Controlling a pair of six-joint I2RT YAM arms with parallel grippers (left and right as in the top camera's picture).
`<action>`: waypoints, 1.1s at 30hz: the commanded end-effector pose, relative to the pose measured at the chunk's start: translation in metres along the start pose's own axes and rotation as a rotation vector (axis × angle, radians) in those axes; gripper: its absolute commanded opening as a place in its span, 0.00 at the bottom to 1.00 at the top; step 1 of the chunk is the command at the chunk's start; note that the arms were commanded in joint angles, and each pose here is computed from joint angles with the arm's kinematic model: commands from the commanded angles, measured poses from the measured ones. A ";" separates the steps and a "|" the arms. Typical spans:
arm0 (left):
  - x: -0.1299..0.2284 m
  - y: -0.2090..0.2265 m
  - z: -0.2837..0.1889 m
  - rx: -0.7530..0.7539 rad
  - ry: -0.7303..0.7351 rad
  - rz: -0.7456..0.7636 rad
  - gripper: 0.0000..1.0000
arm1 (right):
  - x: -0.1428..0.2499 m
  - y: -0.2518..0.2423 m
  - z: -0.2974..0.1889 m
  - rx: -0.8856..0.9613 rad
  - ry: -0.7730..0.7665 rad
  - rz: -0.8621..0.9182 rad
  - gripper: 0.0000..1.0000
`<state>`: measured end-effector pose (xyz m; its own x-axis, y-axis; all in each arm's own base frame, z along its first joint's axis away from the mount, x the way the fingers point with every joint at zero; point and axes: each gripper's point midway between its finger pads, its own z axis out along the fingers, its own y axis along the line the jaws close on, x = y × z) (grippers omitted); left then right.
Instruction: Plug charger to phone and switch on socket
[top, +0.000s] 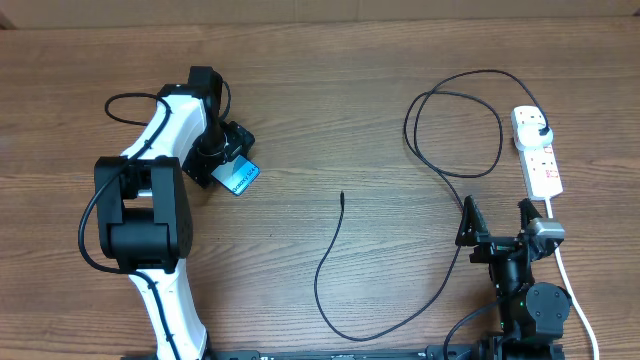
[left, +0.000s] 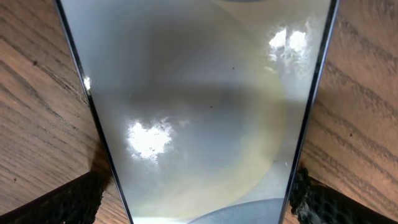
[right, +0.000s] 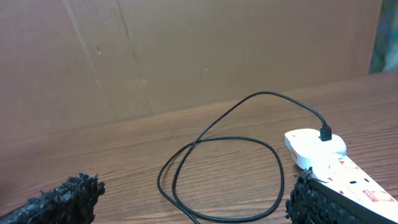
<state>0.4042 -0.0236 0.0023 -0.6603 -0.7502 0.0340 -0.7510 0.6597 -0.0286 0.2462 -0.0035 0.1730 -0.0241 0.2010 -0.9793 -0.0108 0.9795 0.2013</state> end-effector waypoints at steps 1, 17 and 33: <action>0.001 0.000 -0.007 0.000 -0.022 -0.027 0.96 | 0.002 0.000 0.000 -0.001 -0.003 -0.005 1.00; 0.004 0.004 -0.007 -0.015 -0.009 -0.049 0.86 | 0.002 0.000 0.000 -0.001 -0.002 -0.005 1.00; 0.000 0.005 -0.007 -0.020 -0.027 -0.082 0.99 | 0.002 0.000 0.000 -0.001 -0.003 -0.005 1.00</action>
<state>0.3983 -0.0213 0.0023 -0.6110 -0.7906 0.0402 -0.7913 0.6115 0.0003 0.2462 -0.0035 0.1732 -0.0233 0.2010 -0.9793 -0.0110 0.9795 0.2013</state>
